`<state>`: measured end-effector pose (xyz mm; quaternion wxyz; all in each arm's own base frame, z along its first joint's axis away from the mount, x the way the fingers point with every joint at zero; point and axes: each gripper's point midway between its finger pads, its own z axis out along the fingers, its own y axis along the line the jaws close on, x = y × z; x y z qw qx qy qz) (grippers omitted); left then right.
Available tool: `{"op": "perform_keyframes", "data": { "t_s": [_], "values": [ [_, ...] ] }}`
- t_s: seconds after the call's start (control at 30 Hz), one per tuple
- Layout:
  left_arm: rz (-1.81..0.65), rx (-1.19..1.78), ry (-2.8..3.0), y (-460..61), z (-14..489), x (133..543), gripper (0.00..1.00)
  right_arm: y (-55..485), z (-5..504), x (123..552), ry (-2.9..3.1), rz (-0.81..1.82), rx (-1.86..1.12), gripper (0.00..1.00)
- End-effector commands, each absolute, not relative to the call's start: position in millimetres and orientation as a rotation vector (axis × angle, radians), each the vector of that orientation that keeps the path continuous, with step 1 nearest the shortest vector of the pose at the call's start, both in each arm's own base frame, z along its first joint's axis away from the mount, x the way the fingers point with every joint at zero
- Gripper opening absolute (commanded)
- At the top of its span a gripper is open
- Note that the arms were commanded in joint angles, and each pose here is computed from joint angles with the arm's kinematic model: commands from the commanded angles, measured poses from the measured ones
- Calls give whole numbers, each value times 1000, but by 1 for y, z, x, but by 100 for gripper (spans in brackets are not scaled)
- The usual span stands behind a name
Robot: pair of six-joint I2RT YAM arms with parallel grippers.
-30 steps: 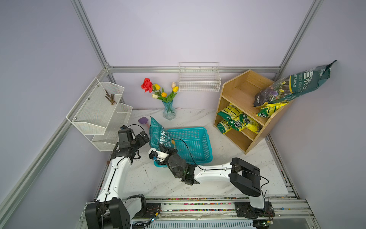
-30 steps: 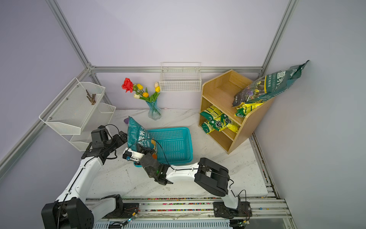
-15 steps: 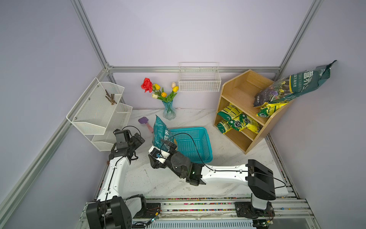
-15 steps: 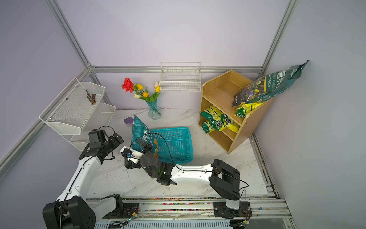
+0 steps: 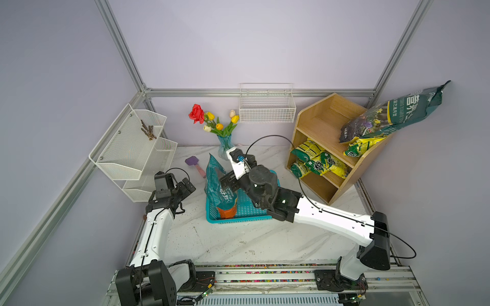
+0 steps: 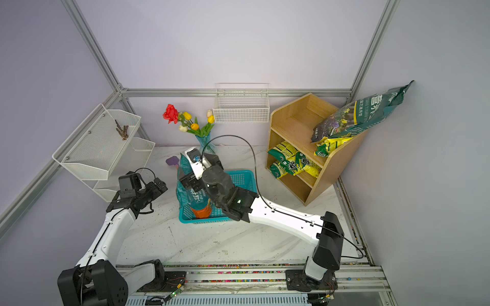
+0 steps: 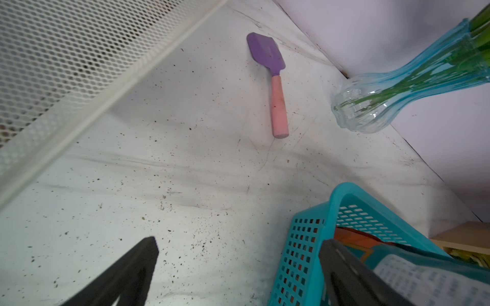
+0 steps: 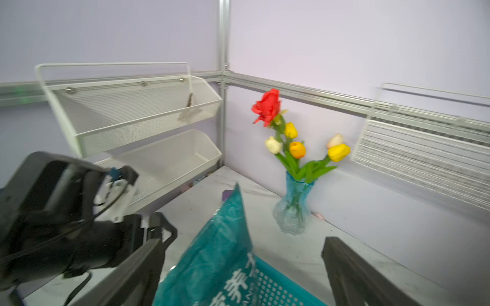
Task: Take down the fertilizer bag from the shelf
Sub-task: Pick up the fertilizer bag from the shelf.
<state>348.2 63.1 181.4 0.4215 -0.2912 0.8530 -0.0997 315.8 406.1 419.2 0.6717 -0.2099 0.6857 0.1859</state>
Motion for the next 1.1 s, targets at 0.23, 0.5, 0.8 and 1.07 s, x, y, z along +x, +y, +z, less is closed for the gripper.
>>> {"op": "perform_keyframes", "data": {
  "t_s": [0.23,0.5,0.8,1.07],
  "values": [
    [-285,-216,1861,-16,386,383,100,162,515,334,1525,12,198,99],
    [-548,93,1840,-128,406,365,100,38,542,275,1318,-246,548,99],
    [-658,215,1809,-172,411,345,100,-23,528,259,1266,-360,701,99],
    [-657,210,1831,-170,399,342,100,-73,544,278,1161,-373,782,99]
  ]
}}
